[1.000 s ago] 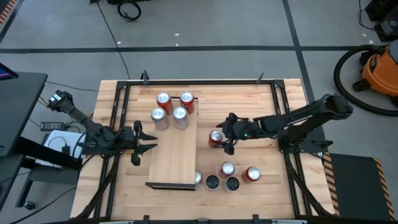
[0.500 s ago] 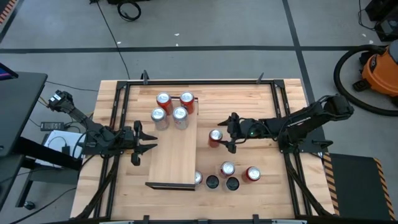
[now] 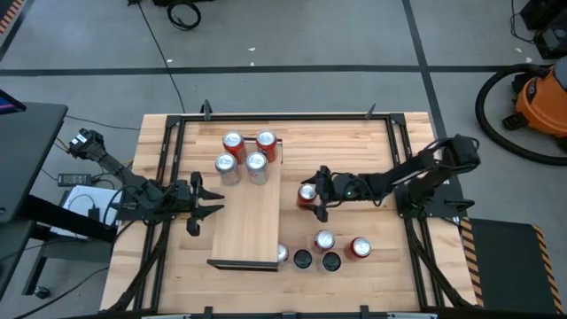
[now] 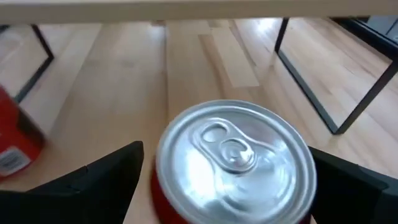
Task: Place canned beverage on shelf
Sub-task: Put the top red black soda can on the shelf
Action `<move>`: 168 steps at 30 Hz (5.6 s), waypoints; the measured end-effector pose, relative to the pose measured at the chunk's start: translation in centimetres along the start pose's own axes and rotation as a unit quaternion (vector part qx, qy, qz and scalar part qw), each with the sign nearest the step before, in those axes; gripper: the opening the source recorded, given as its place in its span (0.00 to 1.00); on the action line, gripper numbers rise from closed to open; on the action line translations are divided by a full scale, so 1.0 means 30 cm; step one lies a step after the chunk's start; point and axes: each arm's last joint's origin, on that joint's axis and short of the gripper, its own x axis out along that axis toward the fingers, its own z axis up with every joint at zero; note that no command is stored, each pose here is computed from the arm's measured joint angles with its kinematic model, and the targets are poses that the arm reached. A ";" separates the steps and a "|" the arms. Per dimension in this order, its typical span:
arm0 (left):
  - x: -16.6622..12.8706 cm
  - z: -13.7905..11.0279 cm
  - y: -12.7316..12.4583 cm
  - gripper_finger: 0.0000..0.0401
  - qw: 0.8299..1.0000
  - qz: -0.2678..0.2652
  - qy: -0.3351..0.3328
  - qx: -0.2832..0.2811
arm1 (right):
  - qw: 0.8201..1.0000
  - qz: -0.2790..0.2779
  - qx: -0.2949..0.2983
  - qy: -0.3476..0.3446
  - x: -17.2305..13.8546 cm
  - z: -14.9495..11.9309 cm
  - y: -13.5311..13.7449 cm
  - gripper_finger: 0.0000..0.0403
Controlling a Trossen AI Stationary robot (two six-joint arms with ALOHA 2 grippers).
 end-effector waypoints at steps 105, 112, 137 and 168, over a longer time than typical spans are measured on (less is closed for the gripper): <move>0.000 -0.005 -0.005 0.45 0.999 -0.027 0.011 -0.037 | 0.996 -0.043 -0.051 0.060 0.084 0.530 0.324 0.76; 0.000 -0.005 -0.005 0.45 0.999 -0.027 0.011 -0.034 | 0.999 -0.029 -0.019 0.010 0.127 0.452 0.288 0.62; -0.010 0.111 0.001 0.44 0.991 0.061 0.101 0.060 | 0.997 0.025 0.009 -0.072 0.230 0.389 0.253 0.50; -0.020 0.115 0.000 0.44 0.987 0.028 0.148 0.056 | 0.993 0.046 0.003 -0.109 0.358 0.395 0.328 0.50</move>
